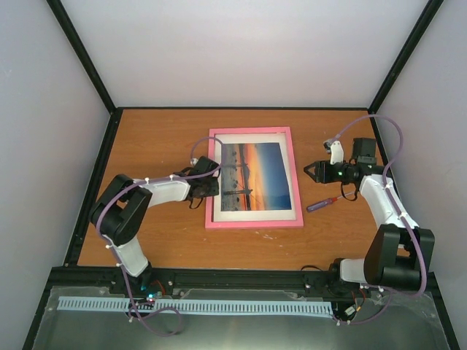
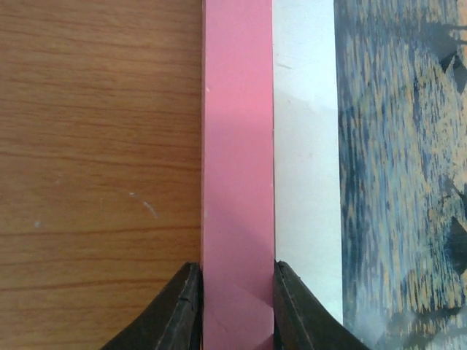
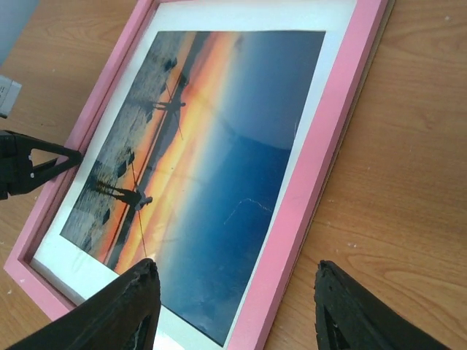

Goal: Take the photo out of the frame

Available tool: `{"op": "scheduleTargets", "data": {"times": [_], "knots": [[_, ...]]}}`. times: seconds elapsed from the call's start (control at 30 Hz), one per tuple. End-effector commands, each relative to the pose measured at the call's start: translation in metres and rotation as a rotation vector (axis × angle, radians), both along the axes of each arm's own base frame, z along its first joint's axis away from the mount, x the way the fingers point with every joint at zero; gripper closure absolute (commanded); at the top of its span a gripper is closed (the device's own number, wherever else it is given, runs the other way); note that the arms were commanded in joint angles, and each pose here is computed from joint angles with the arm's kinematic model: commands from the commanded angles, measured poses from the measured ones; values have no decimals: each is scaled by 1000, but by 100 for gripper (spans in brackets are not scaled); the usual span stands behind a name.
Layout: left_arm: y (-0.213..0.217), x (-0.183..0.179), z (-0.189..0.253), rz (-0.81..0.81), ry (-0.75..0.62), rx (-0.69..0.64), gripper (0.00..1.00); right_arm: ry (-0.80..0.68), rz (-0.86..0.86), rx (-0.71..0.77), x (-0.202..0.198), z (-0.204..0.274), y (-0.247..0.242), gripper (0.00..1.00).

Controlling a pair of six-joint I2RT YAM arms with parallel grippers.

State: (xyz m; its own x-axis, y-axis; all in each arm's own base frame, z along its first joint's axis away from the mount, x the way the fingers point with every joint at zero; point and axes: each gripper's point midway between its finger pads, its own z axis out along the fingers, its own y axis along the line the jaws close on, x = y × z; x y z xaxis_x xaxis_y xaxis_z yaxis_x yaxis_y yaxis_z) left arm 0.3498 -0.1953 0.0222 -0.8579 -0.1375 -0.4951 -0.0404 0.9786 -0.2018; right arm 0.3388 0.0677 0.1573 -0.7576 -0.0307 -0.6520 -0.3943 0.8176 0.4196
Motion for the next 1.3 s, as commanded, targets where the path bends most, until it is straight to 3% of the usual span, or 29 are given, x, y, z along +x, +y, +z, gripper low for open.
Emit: {"op": "scheduleTargets", "data": {"times": [0.0, 0.17, 0.33, 0.6, 0.77, 0.97, 1.27], "knots": [[-3, 23, 51, 17, -113, -25, 90, -81, 18, -29, 4, 17, -3, 43], [-4, 28, 72, 12, -152, -27, 91, -86, 30, -34, 4, 18, -3, 43], [7, 32, 82, 16, -171, 26, 99, -91, 39, -30, 3, 20, -1, 43], [62, 57, 106, -15, -167, 41, 99, -107, 54, -29, 1, 24, 0, 43], [90, 64, 119, -90, -141, -38, 99, -116, 69, -19, -1, 27, 3, 43], [91, 49, 107, -157, -93, -24, 99, -118, 75, -17, -2, 27, 3, 43], [153, 29, 80, 8, 0, 162, 99, -122, 79, -4, -3, 31, 3, 42]]}}
